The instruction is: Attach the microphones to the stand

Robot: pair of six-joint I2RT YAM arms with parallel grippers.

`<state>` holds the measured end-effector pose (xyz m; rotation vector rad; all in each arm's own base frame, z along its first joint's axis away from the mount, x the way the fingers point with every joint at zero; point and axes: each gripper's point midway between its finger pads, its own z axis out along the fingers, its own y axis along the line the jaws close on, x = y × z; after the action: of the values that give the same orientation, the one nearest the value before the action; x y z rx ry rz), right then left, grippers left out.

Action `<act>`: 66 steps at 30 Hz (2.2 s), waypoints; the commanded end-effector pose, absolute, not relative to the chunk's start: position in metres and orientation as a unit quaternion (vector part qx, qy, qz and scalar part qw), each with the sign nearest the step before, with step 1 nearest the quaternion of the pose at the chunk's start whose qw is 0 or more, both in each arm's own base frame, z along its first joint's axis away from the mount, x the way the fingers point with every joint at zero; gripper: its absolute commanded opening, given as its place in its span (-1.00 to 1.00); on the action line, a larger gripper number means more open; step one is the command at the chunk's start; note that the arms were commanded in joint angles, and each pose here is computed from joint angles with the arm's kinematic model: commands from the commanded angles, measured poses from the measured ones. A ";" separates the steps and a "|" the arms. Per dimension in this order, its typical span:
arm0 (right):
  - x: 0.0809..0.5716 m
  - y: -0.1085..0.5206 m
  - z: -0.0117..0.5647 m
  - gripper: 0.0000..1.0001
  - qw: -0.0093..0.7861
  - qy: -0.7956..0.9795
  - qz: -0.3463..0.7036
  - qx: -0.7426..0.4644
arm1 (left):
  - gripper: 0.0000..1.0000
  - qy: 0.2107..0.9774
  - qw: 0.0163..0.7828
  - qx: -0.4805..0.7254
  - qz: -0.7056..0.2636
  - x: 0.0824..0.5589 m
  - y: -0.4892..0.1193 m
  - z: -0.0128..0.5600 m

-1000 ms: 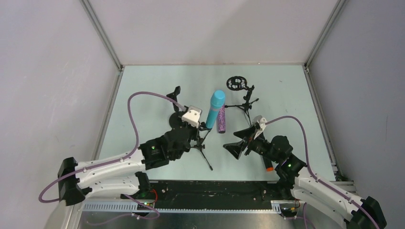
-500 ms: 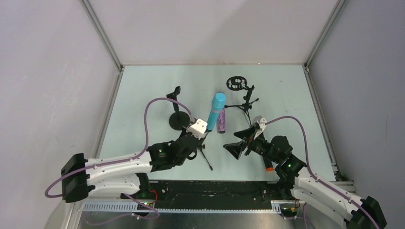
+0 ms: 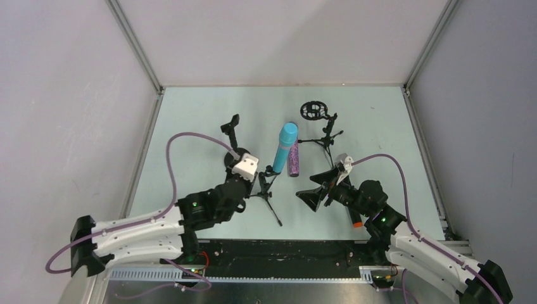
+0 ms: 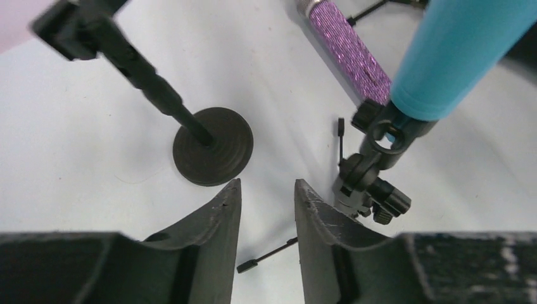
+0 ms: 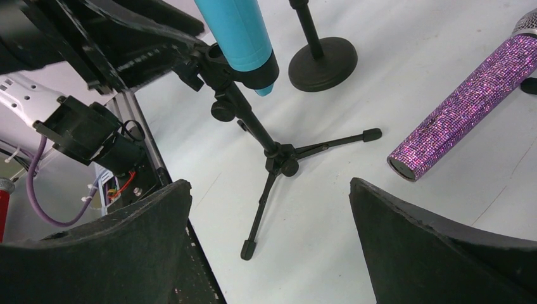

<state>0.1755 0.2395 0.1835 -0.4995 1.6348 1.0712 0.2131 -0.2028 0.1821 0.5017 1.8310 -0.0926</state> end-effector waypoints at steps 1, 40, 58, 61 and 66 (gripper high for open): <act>0.174 0.241 0.196 0.99 0.545 0.669 0.461 -0.206 | -0.05 0.769 0.615 0.171 -0.031 0.215 -0.181 0.208; 0.173 0.240 0.191 0.99 0.544 0.672 0.461 -0.201 | 0.99 0.741 0.524 0.354 -0.225 0.194 -0.249 0.195; 0.175 0.239 0.193 0.99 0.550 0.670 0.456 -0.203 | 0.55 0.745 0.495 0.385 -0.229 0.218 -0.269 0.159; 0.176 0.239 0.192 0.99 0.549 0.670 0.455 -0.203 | 0.36 0.745 0.491 0.389 -0.229 0.220 -0.268 0.157; 0.176 0.239 0.191 0.99 0.548 0.672 0.454 -0.202 | -0.53 0.742 0.493 0.390 -0.235 0.224 -0.271 0.156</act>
<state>0.1723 0.2384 0.1781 -0.4870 1.6459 1.0838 0.2112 -0.2626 0.1353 0.9445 1.8886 -0.5644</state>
